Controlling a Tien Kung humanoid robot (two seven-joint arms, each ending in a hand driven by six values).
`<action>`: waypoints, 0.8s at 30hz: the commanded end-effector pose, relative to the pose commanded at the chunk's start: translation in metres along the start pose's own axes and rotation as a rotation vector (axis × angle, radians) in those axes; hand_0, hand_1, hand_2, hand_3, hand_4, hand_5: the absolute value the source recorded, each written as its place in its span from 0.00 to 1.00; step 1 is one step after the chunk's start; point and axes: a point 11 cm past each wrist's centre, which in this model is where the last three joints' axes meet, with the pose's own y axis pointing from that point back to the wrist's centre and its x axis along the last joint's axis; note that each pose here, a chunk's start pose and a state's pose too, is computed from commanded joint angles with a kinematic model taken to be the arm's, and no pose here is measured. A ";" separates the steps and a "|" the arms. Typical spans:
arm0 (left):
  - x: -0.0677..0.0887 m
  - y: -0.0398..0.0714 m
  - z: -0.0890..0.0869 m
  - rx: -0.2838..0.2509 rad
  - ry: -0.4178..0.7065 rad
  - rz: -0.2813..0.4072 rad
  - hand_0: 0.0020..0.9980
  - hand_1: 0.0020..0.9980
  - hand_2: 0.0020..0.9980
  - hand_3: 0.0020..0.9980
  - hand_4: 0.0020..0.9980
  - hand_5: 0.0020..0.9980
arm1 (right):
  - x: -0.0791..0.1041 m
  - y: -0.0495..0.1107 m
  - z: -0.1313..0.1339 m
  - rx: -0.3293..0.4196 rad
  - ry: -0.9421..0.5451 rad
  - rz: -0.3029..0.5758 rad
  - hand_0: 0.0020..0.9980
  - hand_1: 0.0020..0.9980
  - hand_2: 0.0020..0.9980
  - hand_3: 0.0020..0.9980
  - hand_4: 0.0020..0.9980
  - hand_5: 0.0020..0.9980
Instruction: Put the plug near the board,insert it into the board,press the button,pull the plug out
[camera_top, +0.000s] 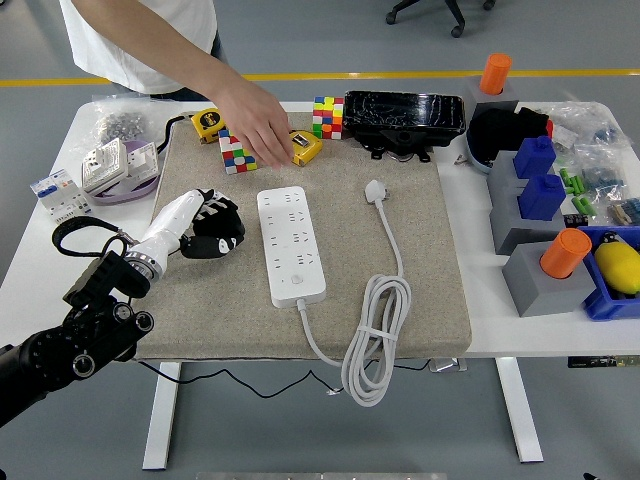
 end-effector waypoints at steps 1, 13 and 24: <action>0.000 0.000 0.000 0.003 -0.001 -0.002 0.49 0.53 0.54 0.56 0.74 0.03 | 0.000 0.000 0.000 0.000 0.000 0.001 0.68 0.69 0.70 0.60 0.93 0.53; 0.000 0.002 -0.005 0.020 -0.008 0.001 0.62 0.66 0.60 0.60 0.87 0.14 | 0.000 0.000 0.002 -0.004 0.002 0.000 0.68 0.69 0.70 0.60 0.94 0.53; 0.017 0.005 -0.001 0.012 0.077 0.063 0.64 0.68 0.66 0.65 0.92 0.21 | 0.000 0.000 0.000 0.001 0.001 0.000 0.68 0.69 0.70 0.60 0.94 0.53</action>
